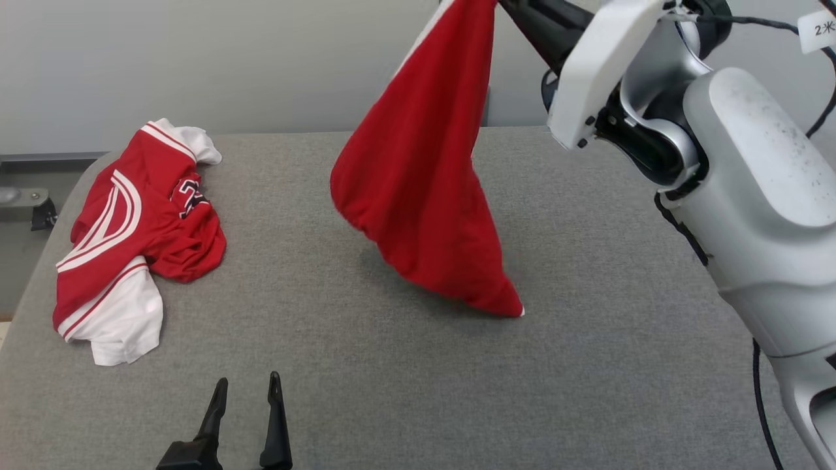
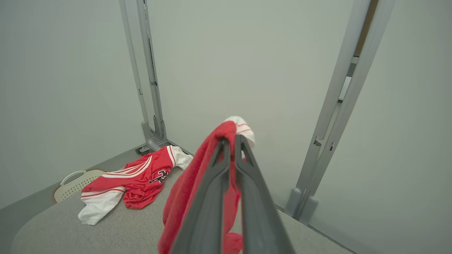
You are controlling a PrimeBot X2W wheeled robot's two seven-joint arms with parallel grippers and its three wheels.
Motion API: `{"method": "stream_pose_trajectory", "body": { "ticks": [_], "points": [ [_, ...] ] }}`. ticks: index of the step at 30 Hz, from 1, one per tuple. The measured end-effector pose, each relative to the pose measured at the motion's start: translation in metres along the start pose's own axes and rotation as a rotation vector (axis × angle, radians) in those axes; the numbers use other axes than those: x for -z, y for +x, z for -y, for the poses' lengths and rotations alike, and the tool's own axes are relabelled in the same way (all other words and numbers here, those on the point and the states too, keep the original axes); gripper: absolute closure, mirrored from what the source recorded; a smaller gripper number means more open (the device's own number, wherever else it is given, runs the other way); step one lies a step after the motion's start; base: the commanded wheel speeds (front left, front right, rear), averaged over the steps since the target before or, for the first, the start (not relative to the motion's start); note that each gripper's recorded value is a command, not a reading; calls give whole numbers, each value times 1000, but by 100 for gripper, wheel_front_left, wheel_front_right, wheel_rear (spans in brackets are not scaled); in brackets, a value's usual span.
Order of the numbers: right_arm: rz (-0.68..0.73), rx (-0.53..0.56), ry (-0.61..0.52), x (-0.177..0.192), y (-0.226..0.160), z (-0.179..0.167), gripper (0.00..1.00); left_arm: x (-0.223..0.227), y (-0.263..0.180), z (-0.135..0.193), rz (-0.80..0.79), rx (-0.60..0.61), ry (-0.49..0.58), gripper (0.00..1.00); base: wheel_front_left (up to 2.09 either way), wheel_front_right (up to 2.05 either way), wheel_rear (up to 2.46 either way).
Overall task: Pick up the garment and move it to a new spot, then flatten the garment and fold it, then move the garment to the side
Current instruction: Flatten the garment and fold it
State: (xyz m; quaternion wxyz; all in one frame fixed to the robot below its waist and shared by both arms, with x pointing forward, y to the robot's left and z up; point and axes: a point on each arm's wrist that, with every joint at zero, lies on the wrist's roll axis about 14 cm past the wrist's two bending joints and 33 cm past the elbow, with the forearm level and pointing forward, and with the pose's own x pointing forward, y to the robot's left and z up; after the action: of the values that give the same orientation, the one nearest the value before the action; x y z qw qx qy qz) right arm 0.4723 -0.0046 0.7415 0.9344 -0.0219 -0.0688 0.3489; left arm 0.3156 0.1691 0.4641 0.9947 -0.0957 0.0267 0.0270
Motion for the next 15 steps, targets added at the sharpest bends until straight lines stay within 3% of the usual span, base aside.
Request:
{"method": "stream_pose_trajectory", "body": {
  "ticks": [8,15],
  "points": [
    [-134,71,64,58,-48,31,100,2,5,6,-8,20,4,0,0,0,0],
    [-324,161,157,136,-115,48,100,4,11,16,-15,54,7,0,0,0,0]
  ]
}}
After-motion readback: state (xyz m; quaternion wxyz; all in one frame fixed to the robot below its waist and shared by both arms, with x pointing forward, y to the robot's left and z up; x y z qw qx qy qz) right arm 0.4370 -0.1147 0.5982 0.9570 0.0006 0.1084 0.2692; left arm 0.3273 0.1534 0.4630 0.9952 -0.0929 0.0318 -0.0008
